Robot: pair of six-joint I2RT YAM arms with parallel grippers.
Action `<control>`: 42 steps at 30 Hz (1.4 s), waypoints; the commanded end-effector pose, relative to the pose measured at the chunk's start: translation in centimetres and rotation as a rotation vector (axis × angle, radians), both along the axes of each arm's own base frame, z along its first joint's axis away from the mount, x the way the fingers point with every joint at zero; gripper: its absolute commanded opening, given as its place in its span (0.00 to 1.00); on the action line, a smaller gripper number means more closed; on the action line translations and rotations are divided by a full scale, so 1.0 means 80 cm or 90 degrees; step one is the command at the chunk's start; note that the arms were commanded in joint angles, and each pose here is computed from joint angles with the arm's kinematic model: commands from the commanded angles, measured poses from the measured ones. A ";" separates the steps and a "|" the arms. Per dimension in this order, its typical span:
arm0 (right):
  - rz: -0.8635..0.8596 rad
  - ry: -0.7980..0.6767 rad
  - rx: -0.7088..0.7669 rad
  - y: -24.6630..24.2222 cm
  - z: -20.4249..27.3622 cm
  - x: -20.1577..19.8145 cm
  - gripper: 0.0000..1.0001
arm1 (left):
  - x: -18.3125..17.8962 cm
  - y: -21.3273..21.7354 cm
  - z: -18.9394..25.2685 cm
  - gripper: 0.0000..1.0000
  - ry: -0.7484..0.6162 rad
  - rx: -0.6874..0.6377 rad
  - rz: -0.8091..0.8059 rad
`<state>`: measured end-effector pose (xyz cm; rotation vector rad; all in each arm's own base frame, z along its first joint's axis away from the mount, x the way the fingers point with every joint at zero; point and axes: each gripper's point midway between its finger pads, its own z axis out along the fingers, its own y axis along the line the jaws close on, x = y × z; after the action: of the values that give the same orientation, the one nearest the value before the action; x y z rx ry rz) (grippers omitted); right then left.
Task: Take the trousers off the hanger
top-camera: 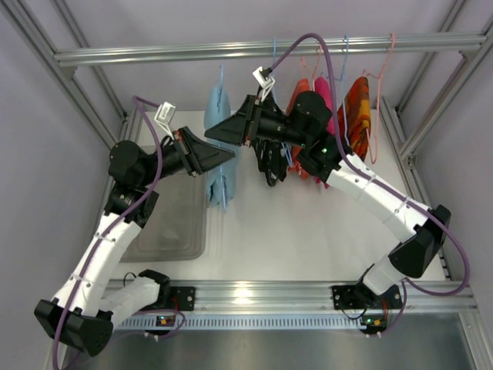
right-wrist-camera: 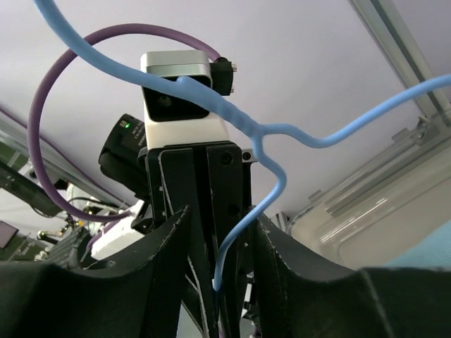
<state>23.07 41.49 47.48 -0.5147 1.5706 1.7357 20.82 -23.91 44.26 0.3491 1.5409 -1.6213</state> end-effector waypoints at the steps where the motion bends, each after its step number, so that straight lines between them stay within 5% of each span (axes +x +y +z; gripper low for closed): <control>1: 0.008 -0.035 0.064 0.000 0.051 -0.012 0.36 | -0.036 0.012 0.077 0.00 -0.227 -0.066 0.010; 6: 0.006 -0.027 0.069 0.002 0.055 -0.010 0.24 | -0.032 0.011 0.072 0.00 -0.223 -0.062 0.013; 8: 0.005 -0.025 0.070 0.001 0.057 -0.009 0.06 | -0.030 0.010 0.068 0.00 -0.220 -0.057 0.016; 10: 0.000 -0.019 0.070 -0.001 0.059 -0.009 0.00 | -0.026 0.010 0.062 0.00 -0.212 -0.047 0.023; 12: -0.004 -0.028 0.076 -0.006 0.067 -0.008 0.00 | -0.019 0.011 0.055 0.19 -0.203 -0.033 0.041; 14: -0.013 -0.043 0.083 -0.017 0.079 -0.006 0.00 | -0.009 0.017 0.034 0.52 -0.191 0.017 0.081; 17: -0.029 -0.059 0.089 -0.034 0.094 -0.007 0.00 | -0.007 0.042 0.034 0.68 -0.243 0.077 0.182; 19: -0.037 -0.069 0.096 -0.045 0.103 -0.011 0.00 | -0.016 0.065 0.045 0.72 -0.316 0.104 0.253; 24: -0.035 -0.086 0.107 -0.055 0.118 -0.020 0.00 | 0.000 0.109 0.006 0.75 -0.330 0.222 0.379; 32: -0.070 -0.061 0.135 -0.070 0.143 -0.017 0.00 | -0.013 0.107 -0.155 0.84 -0.368 0.385 0.289; 36: -0.085 -0.051 0.139 -0.068 0.151 -0.008 0.00 | -0.004 0.101 -0.188 0.99 -0.389 0.387 0.279; 42: -0.109 -0.039 0.141 -0.067 0.157 0.003 0.00 | 0.024 0.086 -0.188 0.99 -0.410 0.370 0.273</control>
<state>25.53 39.69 50.51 -0.2742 1.6706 1.7098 21.52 -16.29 25.35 0.6793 1.5902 -0.6412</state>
